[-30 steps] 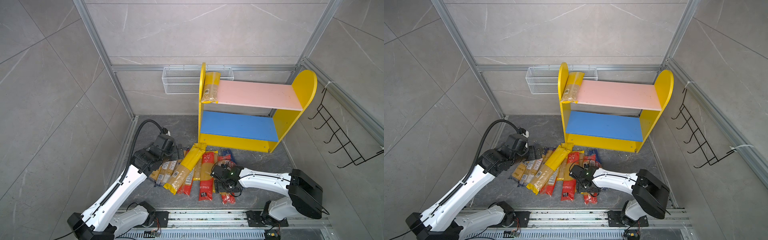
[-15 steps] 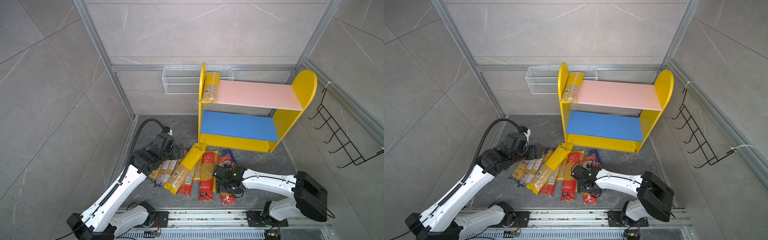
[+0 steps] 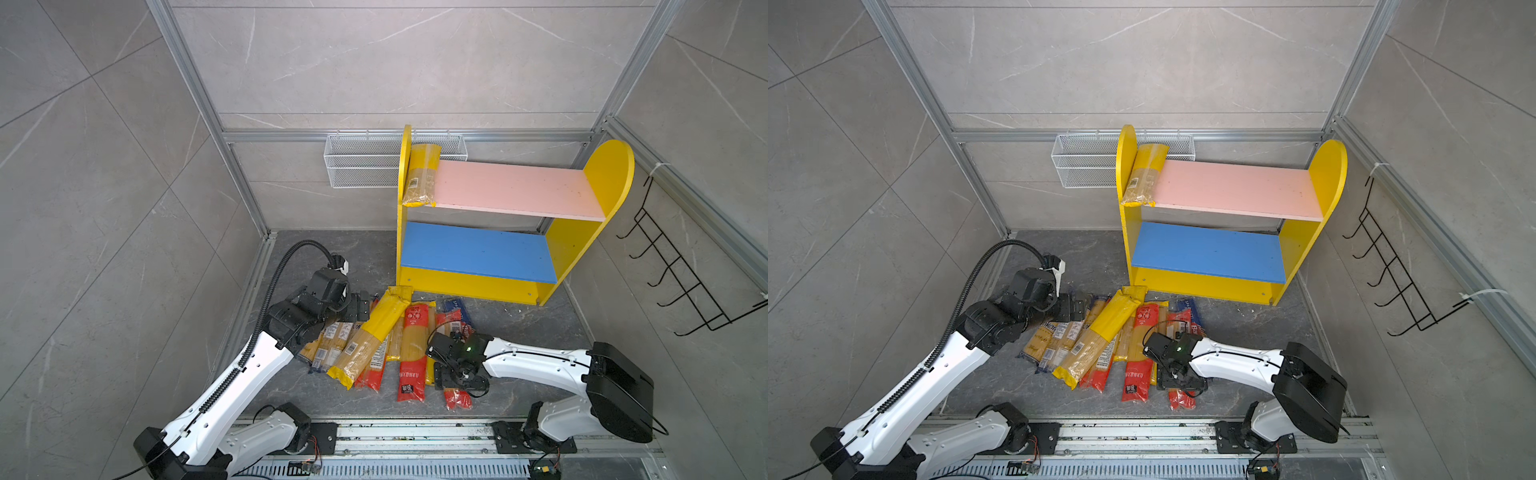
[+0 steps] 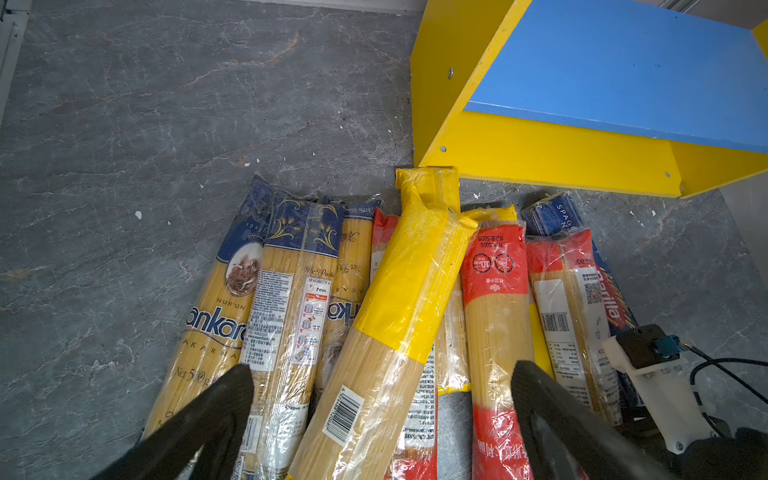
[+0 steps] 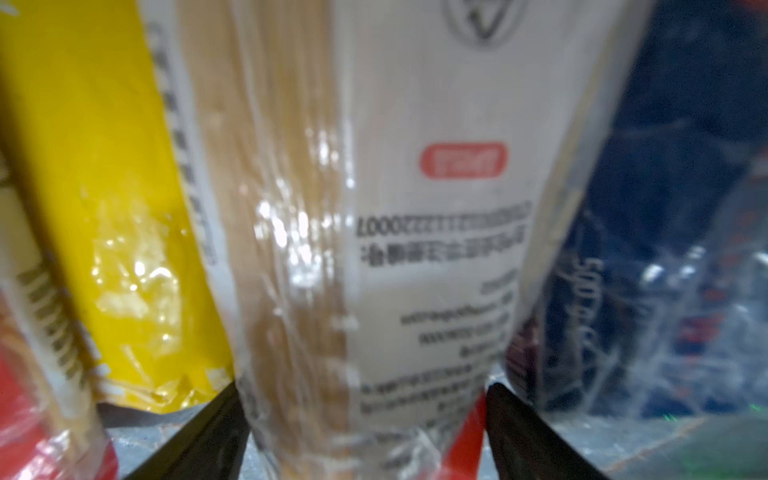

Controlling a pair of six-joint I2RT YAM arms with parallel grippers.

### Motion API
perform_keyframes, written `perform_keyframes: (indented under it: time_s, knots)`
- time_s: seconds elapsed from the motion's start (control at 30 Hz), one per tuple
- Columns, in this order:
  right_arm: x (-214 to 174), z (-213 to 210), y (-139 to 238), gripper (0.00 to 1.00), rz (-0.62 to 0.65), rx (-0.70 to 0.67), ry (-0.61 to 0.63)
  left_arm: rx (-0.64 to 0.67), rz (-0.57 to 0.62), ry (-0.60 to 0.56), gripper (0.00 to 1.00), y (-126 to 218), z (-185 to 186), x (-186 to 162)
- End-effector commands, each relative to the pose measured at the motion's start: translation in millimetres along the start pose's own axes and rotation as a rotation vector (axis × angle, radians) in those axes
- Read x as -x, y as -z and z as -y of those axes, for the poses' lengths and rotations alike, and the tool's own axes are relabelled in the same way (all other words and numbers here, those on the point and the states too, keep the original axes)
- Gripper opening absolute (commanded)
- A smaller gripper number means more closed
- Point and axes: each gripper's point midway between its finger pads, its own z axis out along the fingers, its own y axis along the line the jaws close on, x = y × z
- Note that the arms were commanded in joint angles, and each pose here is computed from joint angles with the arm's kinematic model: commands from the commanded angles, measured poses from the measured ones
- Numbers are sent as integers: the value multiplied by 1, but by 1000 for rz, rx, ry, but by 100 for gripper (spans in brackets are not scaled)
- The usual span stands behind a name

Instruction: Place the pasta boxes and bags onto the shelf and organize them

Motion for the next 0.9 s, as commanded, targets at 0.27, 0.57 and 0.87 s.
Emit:
perform_keyframes:
  time_s: [0.27, 0.57, 0.87]
  knots:
    - [-4, -15, -14, 49, -27, 58, -20, -48, 65, -63, 100, 18, 7, 14]
    - [1, -13, 33, 0, 37, 143, -33, -61, 68, -56, 100, 16, 10, 16]
    - [20, -21, 122, 0, 173, 283, 0, -72, 84, -49, 100, 18, 15, 25]
